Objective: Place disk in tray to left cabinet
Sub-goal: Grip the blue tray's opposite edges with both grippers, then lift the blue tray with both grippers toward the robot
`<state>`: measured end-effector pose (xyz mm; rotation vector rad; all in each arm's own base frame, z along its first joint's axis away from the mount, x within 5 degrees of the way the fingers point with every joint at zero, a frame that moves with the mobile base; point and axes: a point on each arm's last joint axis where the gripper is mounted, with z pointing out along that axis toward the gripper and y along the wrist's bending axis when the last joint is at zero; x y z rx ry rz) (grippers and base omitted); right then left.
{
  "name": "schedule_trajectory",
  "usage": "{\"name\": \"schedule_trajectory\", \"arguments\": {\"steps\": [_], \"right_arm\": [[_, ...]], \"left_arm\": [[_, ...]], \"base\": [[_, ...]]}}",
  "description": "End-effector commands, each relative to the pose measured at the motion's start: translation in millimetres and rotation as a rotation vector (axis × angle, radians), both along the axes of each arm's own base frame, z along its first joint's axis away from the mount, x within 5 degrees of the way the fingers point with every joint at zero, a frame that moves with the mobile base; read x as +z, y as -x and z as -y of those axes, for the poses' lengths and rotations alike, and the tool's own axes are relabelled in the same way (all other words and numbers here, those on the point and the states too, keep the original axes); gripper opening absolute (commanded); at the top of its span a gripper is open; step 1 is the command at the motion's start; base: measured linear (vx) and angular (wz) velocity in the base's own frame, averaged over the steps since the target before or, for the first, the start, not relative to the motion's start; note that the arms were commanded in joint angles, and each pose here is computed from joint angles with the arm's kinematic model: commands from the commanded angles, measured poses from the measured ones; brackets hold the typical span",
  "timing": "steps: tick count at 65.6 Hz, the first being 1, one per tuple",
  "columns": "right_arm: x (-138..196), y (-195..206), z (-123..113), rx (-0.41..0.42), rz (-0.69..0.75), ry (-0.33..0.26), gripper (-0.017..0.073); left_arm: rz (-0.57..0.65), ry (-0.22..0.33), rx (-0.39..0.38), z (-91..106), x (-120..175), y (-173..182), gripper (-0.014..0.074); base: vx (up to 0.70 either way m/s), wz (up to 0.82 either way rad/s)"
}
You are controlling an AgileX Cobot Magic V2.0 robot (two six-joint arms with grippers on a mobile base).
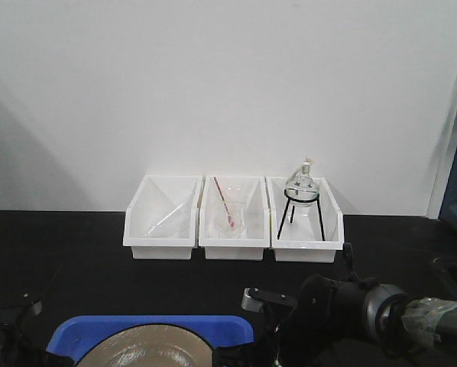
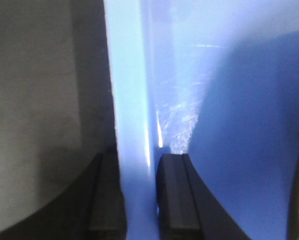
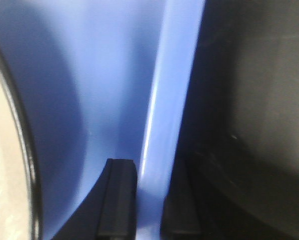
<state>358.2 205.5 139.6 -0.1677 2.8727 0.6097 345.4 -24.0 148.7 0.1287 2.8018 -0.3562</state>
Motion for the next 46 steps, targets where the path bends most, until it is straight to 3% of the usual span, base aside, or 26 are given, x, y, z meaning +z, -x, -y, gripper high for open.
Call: {"name": "schedule_trajectory", "arguments": {"steps": [1, 4, 16, 33, 46], "right_arm": [[28.9, 1.8, -13.2, -0.032, 0.018, -0.100, -0.0014], [31.1, 1.2, -10.5, -0.044, 0.007, -0.109, -0.0012], [46.3, -1.6, 3.1, -0.111, -0.029, -0.163, -0.0009], [84.0, -5.4, 33.9, -0.187, -0.016, -0.246, -0.0008], [116.1, -4.5, 59.9, -0.230, 0.019, -0.302, -0.0006]], "left_arm": [[-0.066, 0.167, -0.013, 25.7, 24.4, 2.7, 0.0030], [-0.069, 0.188, -0.023, 27.7, 30.7, -0.1, -0.0011], [-0.092, 0.244, -0.078, 33.7, 56.1, -8.5, -0.0006], [-0.102, 0.335, -0.036, 40.1, 92.7, -21.4, -0.0003], [-0.123, 0.463, -0.004, 48.5, 116.7, -25.8, -0.0001]], "base": [[0.00, 0.00], [0.00, 0.00], [0.00, 0.00], [0.00, 0.00], [0.00, 0.00]]}}
